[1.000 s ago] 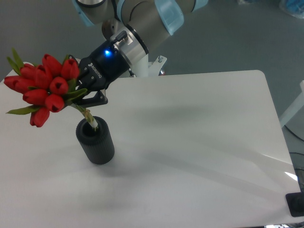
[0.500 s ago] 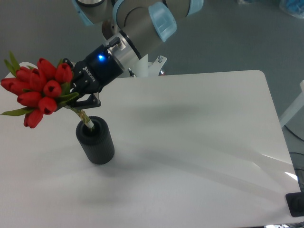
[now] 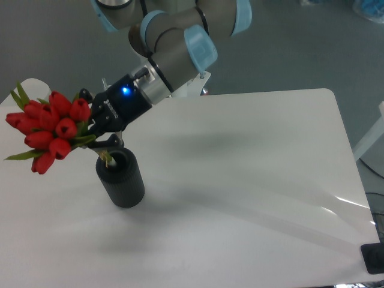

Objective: Insert the flowers into the vase
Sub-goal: 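Lower the tulip stems down into the black vase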

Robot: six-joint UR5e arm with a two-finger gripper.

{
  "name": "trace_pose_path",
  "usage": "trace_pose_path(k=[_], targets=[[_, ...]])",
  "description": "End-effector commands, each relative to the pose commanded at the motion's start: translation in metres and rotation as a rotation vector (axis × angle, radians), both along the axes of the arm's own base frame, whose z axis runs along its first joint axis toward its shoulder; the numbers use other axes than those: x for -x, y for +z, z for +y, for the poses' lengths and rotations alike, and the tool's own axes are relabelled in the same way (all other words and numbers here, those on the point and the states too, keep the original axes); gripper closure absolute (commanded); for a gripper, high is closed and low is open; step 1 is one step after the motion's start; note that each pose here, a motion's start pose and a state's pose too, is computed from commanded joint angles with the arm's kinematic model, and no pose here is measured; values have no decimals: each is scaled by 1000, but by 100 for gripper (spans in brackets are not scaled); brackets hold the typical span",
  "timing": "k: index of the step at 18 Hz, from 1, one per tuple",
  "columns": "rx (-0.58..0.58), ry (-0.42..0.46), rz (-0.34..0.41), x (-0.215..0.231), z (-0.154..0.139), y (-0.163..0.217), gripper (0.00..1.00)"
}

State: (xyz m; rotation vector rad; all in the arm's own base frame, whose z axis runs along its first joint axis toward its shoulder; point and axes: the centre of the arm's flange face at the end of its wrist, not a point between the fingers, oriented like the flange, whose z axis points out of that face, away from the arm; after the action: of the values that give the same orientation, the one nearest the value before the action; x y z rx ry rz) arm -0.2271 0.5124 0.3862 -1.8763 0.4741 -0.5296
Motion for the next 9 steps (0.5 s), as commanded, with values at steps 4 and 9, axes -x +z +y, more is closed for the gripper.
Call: trace_pose_path(k=[4,9], targets=[[7,-3,-3,-2,-3,-9,79],[12,-8,-2,9,2,-31,82]])
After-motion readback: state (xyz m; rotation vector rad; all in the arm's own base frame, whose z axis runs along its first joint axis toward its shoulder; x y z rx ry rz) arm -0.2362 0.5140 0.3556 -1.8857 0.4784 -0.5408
